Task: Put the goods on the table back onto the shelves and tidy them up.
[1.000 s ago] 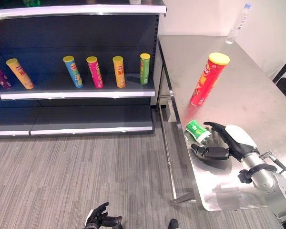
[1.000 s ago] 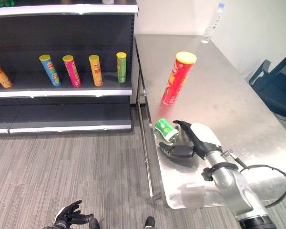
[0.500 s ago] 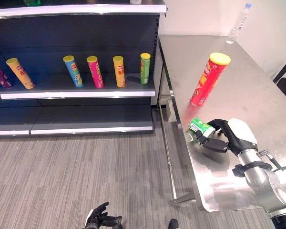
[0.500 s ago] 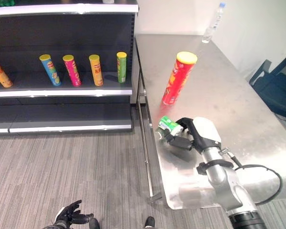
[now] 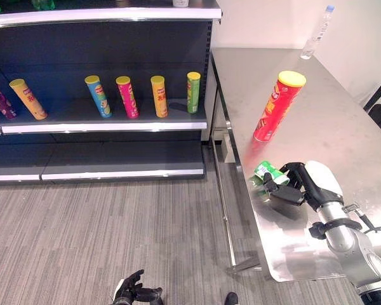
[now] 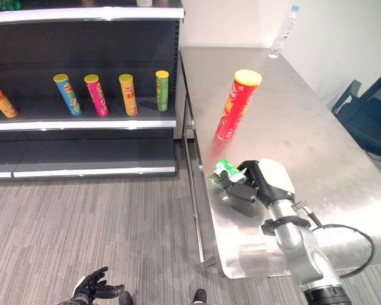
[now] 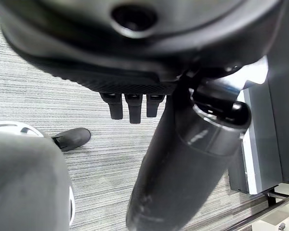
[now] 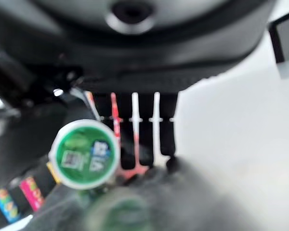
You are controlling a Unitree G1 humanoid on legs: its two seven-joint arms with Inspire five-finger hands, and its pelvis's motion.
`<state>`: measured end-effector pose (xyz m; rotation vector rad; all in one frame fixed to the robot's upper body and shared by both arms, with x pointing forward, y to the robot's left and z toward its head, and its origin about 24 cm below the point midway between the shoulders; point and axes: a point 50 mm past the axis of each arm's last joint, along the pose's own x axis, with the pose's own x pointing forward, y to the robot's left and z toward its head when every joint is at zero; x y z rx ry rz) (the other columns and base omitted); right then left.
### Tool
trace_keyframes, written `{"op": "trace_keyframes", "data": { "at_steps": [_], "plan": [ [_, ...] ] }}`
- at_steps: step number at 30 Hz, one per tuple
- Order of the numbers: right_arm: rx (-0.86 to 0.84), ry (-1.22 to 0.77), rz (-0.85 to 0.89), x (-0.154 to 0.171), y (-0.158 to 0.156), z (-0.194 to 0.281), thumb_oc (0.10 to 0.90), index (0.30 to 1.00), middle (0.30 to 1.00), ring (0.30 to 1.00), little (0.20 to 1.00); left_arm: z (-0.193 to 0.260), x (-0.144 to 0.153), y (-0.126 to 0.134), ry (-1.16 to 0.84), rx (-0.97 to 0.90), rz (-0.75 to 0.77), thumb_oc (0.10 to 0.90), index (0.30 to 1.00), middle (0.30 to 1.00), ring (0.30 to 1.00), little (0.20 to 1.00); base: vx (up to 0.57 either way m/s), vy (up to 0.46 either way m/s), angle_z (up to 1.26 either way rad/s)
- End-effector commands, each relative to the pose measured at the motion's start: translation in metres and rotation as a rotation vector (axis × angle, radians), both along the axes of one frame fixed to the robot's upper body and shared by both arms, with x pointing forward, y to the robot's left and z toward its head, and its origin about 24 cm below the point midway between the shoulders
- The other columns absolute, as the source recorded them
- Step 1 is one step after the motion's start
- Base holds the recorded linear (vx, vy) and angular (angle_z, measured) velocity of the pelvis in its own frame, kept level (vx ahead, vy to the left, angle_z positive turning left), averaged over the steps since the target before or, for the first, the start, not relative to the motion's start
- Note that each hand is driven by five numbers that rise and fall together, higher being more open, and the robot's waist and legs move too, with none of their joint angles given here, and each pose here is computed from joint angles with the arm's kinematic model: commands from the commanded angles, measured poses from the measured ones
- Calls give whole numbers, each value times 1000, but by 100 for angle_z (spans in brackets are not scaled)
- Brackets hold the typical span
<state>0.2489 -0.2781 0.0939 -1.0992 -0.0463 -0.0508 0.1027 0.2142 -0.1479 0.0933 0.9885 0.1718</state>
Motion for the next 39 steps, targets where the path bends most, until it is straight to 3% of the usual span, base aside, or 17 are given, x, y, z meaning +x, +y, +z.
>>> {"op": "trace_keyframes", "data": {
  "at_steps": [1,2,8,13,17,23,27,39],
  "plan": [
    [32,-297,104,5,-1,79,400,300,300,300,300,13,33,5,-116,28,-48,800,900,900,900,900,0,0,0],
    [42,-375,164,0,-7,116,400,300,300,300,300,15,34,8,-125,20,-50,800,900,900,900,900,0,0,0],
    [-40,-390,255,-3,-17,176,400,300,300,300,300,15,32,9,-132,-8,-70,800,900,900,900,900,-10,-15,-3],
    [-201,-188,375,0,-7,224,400,300,300,300,300,16,30,13,-128,-21,-112,800,900,900,900,900,-8,-15,-4],
    [-375,48,347,-5,-7,259,400,300,300,300,300,20,36,18,-138,-12,-197,800,900,900,900,900,-9,-14,-4],
    [-538,262,317,-8,4,266,400,300,300,300,300,22,47,7,-166,-44,-256,800,900,900,900,900,-11,-13,-4],
    [-623,303,331,5,17,264,400,300,300,300,300,20,42,10,-158,-48,-219,800,900,900,900,900,-8,-14,-7],
    [-697,372,296,11,9,245,400,300,300,300,300,20,45,10,-156,-45,-214,800,900,900,900,900,0,0,0]
  ]
}}
